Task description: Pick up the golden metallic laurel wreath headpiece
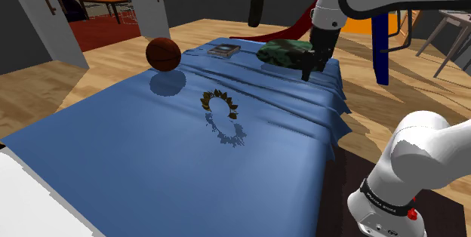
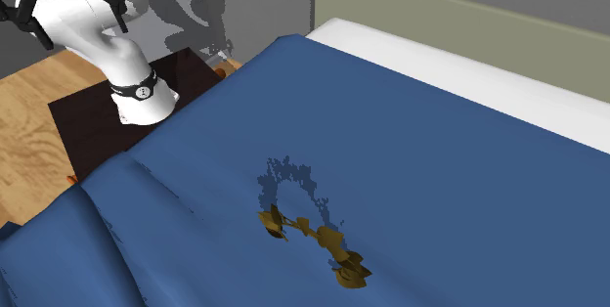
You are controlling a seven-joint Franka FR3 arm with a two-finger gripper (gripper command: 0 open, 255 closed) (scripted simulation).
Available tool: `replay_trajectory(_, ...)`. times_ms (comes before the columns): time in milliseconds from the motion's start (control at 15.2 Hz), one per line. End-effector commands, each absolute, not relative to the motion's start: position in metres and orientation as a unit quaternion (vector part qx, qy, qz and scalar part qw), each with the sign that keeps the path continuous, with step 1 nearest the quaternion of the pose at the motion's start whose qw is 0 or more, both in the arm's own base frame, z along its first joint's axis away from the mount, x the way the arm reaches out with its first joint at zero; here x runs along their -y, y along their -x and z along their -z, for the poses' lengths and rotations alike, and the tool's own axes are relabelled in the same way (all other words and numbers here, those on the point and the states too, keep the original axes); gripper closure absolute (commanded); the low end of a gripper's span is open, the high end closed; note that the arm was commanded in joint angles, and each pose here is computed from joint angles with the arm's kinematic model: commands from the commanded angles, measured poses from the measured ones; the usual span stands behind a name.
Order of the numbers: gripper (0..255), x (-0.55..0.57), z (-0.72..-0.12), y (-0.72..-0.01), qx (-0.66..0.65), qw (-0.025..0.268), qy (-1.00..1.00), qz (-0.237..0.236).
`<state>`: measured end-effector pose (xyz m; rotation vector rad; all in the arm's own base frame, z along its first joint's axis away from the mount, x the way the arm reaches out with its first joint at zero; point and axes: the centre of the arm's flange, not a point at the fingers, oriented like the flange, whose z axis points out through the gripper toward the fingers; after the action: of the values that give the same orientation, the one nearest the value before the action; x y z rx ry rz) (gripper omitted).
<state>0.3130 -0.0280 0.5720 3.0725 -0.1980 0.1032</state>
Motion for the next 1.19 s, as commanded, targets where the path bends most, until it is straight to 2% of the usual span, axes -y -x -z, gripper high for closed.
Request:
replay_trajectory(0,0,0.028,-0.572,-0.313,0.064,0.031,-0.997,-0.033)
replay_trajectory(1122,0,0.016,-0.477,-0.498,-0.101,0.001,-0.991,-0.086)
